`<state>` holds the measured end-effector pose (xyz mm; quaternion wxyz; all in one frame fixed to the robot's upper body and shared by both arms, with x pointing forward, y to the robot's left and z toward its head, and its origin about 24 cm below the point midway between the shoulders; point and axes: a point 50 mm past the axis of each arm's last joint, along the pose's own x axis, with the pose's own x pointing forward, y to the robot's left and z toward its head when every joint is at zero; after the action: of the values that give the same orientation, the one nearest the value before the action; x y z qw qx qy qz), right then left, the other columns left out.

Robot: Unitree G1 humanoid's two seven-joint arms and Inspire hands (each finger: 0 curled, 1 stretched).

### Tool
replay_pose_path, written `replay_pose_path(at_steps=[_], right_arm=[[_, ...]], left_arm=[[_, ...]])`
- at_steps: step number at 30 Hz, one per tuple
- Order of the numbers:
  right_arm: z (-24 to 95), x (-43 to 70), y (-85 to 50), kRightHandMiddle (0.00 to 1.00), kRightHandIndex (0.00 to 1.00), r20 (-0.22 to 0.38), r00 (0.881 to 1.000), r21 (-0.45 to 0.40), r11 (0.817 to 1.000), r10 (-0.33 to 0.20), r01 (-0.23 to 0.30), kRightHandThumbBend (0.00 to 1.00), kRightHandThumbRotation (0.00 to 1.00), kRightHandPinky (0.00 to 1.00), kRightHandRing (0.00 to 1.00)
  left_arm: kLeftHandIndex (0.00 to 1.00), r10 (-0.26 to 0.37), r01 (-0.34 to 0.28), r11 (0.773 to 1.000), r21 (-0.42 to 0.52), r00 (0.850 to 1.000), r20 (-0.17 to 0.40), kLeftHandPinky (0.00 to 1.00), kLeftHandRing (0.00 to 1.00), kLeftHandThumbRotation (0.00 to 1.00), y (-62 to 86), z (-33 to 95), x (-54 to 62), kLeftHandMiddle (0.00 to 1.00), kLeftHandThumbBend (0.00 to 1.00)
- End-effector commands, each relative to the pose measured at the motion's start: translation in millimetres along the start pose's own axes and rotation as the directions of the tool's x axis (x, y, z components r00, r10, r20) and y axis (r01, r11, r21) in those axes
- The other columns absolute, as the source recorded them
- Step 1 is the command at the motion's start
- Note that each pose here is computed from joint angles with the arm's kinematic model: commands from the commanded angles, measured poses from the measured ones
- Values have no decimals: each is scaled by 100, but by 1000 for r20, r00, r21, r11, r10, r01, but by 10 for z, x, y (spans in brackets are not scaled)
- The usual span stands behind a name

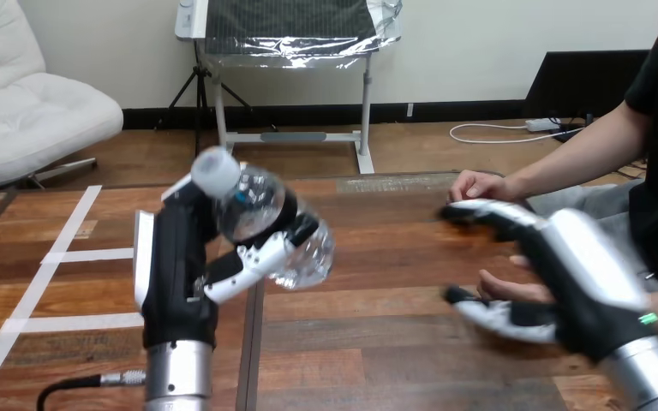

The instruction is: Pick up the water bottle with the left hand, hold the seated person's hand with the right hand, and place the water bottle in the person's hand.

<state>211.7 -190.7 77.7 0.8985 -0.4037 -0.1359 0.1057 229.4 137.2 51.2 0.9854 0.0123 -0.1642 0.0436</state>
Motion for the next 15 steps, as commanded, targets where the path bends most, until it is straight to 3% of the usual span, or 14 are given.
replay_pose_path(at_steps=[1, 3, 5, 10, 15], right_arm=[[135, 182, -397, 85, 80, 66, 996, -155, 985, -66, 76, 69, 0, 74, 82], [36, 201, -510, 85, 81, 0, 1000, -285, 958, -15, 14, 74, 0, 73, 82], [-25, 214, -577, 85, 81, -36, 999, -358, 934, 3, -16, 77, 0, 73, 82], [-108, 237, -625, 83, 80, -90, 996, -427, 903, 16, -53, 84, 0, 71, 81], [-201, 253, -682, 85, 82, -197, 979, -438, 889, 48, -132, 87, 0, 72, 84]], left_arm=[[50, -2, 9, 999, -49, 989, 151, 40, 40, 0, -80, 298, 136, 42, 63], [49, -6, 14, 998, -54, 988, 154, 40, 40, 0, -90, 311, 121, 43, 64], [49, -9, 18, 998, -57, 988, 156, 40, 40, 0, -94, 316, 113, 43, 64], [49, -13, 22, 998, -61, 988, 157, 40, 40, 0, -94, 314, 108, 43, 64], [49, -15, 24, 998, -56, 987, 160, 41, 40, 0, -96, 320, 102, 43, 65]])
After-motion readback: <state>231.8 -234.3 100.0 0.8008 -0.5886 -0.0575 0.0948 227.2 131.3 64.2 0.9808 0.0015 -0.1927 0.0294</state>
